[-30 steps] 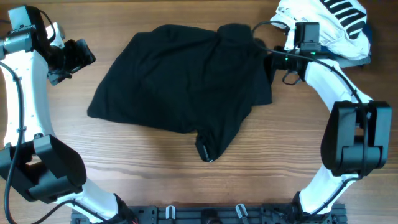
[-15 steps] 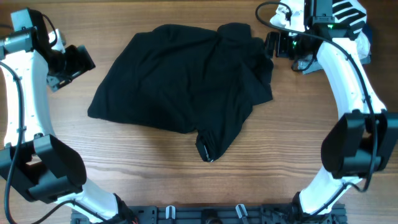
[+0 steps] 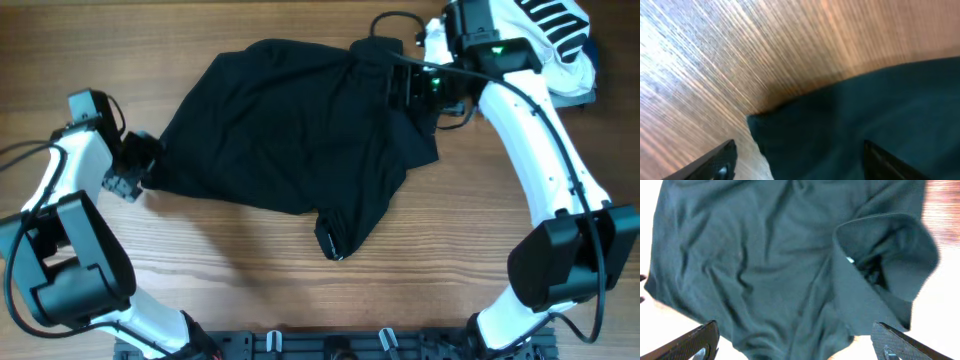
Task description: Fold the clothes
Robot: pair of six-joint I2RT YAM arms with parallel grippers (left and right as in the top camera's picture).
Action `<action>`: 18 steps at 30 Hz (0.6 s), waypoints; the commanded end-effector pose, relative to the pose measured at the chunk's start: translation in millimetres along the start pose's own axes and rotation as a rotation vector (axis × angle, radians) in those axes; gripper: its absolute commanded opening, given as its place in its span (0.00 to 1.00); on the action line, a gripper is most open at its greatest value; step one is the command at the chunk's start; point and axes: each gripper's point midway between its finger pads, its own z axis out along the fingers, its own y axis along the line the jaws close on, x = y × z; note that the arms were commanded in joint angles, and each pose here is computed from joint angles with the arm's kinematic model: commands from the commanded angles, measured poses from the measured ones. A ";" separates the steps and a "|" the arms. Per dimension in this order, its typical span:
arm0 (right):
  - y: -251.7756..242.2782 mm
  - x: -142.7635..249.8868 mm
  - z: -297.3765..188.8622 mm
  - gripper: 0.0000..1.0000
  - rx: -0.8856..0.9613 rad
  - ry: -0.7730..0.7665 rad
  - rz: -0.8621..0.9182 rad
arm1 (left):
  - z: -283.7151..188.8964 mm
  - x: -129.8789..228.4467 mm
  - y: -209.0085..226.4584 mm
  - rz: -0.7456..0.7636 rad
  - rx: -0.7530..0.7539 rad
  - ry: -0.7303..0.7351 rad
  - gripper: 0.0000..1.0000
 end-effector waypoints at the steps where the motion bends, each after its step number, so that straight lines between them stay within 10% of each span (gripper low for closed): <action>1: 16.3 -0.4 -6.6 0.95 -0.029 -0.015 -0.040 | 12.7 8.4 11.2 -0.034 -0.012 0.000 0.73; 8: 22.5 8.4 -4.6 0.91 -0.031 0.016 -0.050 | 34.7 16.3 20.9 -0.077 0.003 -0.022 0.69; 13: 22.8 28.8 -4.3 0.85 -0.017 0.095 -0.056 | 37.4 9.4 15.7 -0.074 0.035 -0.060 0.04; 18: 34.0 65.7 -4.8 0.76 -0.004 0.229 -0.089 | 37.7 12.6 18.4 -0.074 0.024 -0.047 0.04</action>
